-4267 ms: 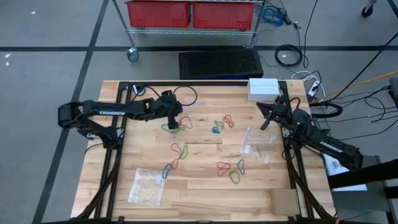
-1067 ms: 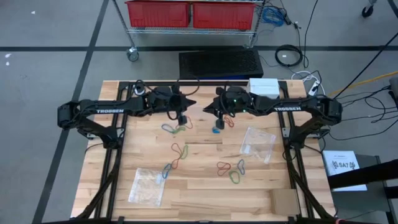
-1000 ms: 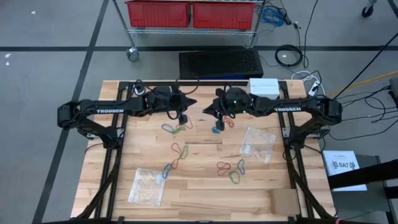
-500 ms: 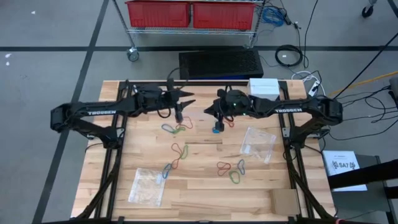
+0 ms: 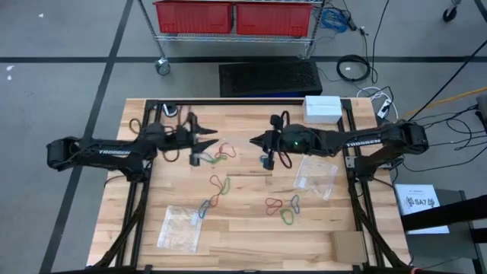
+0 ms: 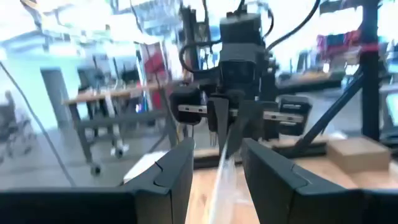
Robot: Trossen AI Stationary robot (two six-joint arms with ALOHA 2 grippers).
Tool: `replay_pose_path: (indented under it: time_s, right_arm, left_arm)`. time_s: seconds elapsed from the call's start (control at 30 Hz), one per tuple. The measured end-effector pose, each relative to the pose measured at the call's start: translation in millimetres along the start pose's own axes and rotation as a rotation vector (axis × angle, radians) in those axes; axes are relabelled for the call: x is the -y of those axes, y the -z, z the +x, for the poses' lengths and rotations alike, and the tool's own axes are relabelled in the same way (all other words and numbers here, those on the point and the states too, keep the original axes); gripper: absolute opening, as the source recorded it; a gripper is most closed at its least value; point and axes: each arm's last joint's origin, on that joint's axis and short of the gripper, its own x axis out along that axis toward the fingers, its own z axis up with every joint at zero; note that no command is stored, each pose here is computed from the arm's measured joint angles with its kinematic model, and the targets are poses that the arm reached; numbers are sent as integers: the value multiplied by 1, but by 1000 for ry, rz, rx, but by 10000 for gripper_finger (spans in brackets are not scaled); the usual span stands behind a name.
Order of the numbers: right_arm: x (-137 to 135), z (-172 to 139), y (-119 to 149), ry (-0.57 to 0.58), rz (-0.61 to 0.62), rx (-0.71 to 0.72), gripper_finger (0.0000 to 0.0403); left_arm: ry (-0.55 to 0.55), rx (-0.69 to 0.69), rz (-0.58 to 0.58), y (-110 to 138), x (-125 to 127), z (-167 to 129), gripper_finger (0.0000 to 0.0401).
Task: Sort rubber bands
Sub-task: Open the top zip bag
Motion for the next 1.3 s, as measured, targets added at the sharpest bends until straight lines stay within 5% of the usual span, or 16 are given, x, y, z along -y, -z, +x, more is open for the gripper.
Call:
replay_pose_path:
  time_s: [0.23,0.8,1.1,1.3]
  right_arm:
    - [-10,-12,-19,16,10,147,0]
    - [-12,-11,-21,-35,18,186,0]
    - [-12,-10,-19,-38,19,159,0]
    - [-12,-11,-16,-39,-5,118,7]
  left_arm:
    - [-33,-23,-50,22,6,-24,144]
    - [27,-12,-54,20,0,-1,138]
    - [69,-19,-52,21,1,6,15]
    - [91,-39,-35,22,1,6,4]
